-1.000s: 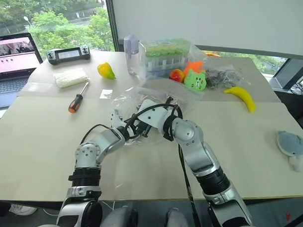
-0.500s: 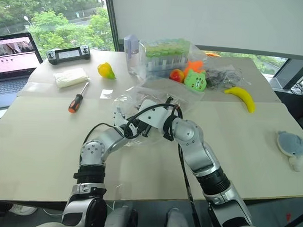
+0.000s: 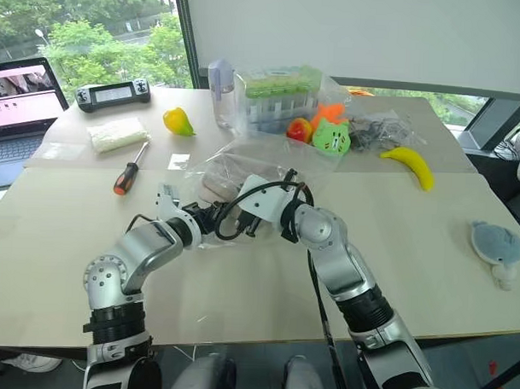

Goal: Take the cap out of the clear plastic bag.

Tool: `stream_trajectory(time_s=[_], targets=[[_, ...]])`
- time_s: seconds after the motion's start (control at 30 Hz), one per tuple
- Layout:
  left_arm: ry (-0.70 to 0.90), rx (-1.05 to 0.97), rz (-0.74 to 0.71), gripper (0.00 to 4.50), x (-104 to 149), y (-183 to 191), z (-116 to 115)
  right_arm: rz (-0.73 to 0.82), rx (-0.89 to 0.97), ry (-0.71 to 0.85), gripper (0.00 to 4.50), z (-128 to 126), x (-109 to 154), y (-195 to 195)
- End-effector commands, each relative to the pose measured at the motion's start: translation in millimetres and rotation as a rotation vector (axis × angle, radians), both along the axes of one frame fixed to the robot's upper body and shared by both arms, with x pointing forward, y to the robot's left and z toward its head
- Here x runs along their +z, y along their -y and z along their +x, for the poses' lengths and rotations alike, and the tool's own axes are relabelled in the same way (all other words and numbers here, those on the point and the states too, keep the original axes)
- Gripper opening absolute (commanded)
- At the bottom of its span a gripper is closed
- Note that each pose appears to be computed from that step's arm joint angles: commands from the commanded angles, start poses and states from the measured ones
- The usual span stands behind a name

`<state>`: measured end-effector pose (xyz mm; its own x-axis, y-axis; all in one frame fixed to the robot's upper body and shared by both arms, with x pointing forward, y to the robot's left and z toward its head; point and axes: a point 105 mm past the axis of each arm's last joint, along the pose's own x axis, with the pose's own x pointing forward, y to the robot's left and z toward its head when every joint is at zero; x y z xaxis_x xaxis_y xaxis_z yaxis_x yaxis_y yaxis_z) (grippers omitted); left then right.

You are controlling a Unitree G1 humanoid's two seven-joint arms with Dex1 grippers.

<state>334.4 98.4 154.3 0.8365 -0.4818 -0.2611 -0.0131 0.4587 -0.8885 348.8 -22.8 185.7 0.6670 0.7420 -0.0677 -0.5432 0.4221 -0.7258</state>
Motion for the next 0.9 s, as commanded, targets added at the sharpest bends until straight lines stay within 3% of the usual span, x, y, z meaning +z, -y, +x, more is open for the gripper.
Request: stream_trajectory(time_s=[0.03,0.17,0.3,0.4,0.43,0.53,0.63,0.9], targets=[[-0.027,-0.017,0.046,0.06,4.7,-2.2,-9.2,-0.001,0.038,0.056,0.00,-1.1,6.2,-8.0],[-0.074,-0.064,0.100,0.06,6.1,0.3,-25.4,-0.018,0.050,0.069,0.00,2.9,1.2,-11.4],[-0.016,-0.125,0.239,0.06,7.6,-5.3,-40.6,-0.041,0.075,0.077,0.00,7.1,-6.2,-16.8],[0.073,-0.250,0.418,0.06,6.4,-21.4,-48.7,-0.046,0.084,0.083,0.00,12.1,-9.2,-18.4],[0.106,-0.365,0.555,0.06,4.6,-28.6,-58.5,-0.047,0.084,0.083,0.00,14.5,-9.9,-18.2],[0.082,-0.545,0.804,0.06,-1.9,-55.5,-73.1,-0.052,0.087,0.088,0.00,20.4,-11.6,-17.2],[0.083,-0.613,0.953,0.06,4.0,-75.2,-71.8,-0.057,0.091,0.091,0.00,25.0,-13.2,-16.7],[0.321,-0.725,0.928,0.06,54.4,-51.7,-51.3,-0.063,0.095,0.094,0.00,31.0,-18.6,-17.1]])
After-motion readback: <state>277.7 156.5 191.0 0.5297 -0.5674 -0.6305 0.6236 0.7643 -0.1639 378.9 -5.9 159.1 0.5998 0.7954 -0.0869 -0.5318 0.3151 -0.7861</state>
